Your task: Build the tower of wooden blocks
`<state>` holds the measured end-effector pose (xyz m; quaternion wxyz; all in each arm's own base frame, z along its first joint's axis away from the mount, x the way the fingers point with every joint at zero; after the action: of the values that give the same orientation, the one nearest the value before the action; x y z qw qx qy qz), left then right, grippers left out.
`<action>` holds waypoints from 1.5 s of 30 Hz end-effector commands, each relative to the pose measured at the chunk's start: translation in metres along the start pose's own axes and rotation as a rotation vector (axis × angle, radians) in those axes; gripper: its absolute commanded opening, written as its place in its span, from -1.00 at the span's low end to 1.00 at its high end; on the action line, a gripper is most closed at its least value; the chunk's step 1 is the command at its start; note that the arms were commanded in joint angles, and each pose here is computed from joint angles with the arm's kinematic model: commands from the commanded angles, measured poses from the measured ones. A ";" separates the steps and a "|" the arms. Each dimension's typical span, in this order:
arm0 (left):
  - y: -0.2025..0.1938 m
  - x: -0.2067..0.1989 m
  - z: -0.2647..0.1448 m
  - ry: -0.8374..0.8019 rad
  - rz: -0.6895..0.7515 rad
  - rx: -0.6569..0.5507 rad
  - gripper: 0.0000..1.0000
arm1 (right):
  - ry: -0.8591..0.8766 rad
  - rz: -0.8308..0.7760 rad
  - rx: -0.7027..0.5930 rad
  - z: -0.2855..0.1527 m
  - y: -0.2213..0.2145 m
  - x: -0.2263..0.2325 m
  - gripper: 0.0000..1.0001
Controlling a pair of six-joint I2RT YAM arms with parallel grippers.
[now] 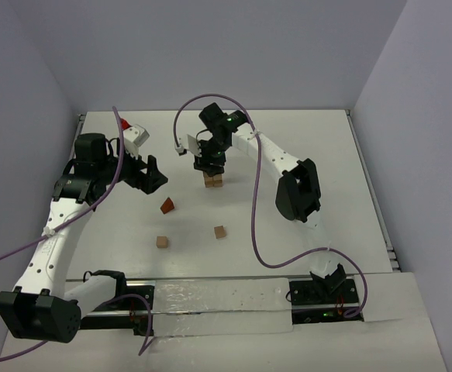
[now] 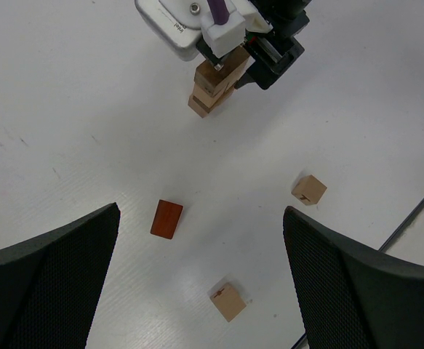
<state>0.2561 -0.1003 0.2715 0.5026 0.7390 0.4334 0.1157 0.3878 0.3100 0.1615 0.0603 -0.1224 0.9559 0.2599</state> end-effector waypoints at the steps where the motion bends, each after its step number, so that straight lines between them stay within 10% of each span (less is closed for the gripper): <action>1: 0.017 -0.005 -0.007 -0.019 0.034 -0.047 0.98 | -0.086 -0.031 -0.080 -0.032 0.024 -0.012 0.35; 17: -0.032 0.003 -0.014 -0.033 0.245 0.056 0.73 | -0.211 0.018 -0.292 -0.147 0.071 0.041 0.56; 30: -0.151 0.018 -0.012 -0.140 0.478 0.552 0.25 | -0.230 0.383 -0.309 -0.134 -0.022 0.128 0.52; 45: -0.190 0.003 0.026 -0.152 0.566 0.687 0.33 | -0.391 0.587 -0.340 -0.157 -0.076 0.158 0.54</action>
<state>0.1621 -0.0839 0.0968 0.1932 0.9617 0.1934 0.0196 0.2433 0.1371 0.2217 0.1238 0.1920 0.8815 0.4131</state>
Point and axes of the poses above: each gripper's point midway between its finger pads, its own z axis out along the fingers, its own x axis along the line the jaws close on, y = z × x, the point moved 5 cm from there along -z, back along the fingers, and after that the axes turned 7 degrees about -z, right-handed, at the moved point
